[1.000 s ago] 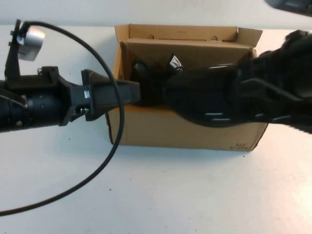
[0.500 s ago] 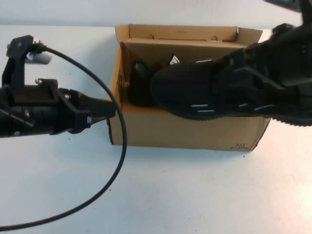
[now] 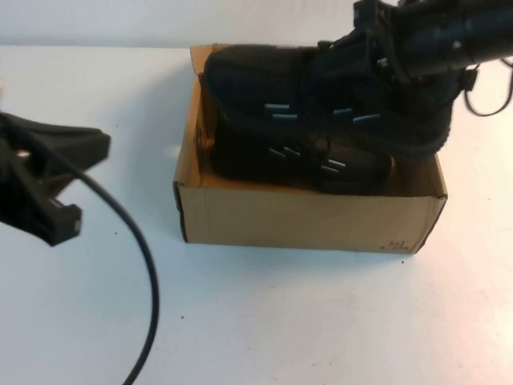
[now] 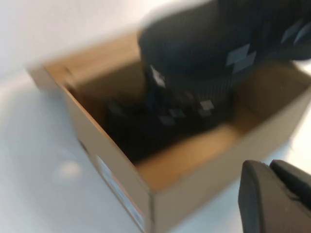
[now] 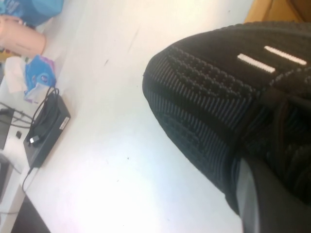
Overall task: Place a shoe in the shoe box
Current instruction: Adjust the shoe
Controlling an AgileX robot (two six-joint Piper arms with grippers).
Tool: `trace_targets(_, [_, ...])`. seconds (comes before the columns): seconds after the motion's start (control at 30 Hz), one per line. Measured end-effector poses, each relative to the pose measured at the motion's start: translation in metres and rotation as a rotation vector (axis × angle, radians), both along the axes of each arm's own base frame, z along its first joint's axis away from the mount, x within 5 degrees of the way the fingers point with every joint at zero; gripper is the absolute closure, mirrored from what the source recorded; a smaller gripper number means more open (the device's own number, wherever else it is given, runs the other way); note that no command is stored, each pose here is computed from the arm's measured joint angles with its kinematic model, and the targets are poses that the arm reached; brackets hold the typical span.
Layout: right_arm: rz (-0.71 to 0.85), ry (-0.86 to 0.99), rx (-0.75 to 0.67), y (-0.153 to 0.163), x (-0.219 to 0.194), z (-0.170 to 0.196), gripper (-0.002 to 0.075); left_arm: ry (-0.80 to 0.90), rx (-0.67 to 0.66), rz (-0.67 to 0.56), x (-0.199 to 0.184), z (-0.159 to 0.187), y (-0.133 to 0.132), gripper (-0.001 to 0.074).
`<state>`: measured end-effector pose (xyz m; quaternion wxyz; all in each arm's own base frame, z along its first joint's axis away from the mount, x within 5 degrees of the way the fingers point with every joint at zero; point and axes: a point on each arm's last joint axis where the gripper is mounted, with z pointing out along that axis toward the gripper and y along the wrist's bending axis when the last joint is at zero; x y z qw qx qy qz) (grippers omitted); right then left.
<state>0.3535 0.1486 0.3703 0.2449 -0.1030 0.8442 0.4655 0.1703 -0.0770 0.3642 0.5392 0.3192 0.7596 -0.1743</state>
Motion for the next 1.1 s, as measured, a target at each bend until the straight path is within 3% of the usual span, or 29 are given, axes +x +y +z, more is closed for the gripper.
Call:
trace_targets(0.17, [0.024, 0.042, 0.0, 0.008, 0.028, -0.024, 0.073, -0.115, -0.02, 0.034, -0.021, 0.018, 0.007, 0.0736])
trace_targets(0.4, [0.027, 0.097, -0.009, 0.013, 0.05, -0.054, 0.073, -0.105, -0.027, 0.04, -0.025, 0.019, 0.008, 0.0736])
trace_targets(0.77, [0.077, 0.132, -0.043, 0.022, 0.062, -0.091, 0.073, -0.099, -0.028, 0.043, -0.025, 0.018, 0.008, 0.0736])
trace_targets(1.1, [0.102, 0.173, -0.056, 0.039, 0.055, -0.1, 0.073, -0.085, -0.041, 0.046, -0.025, 0.018, 0.008, 0.0736])
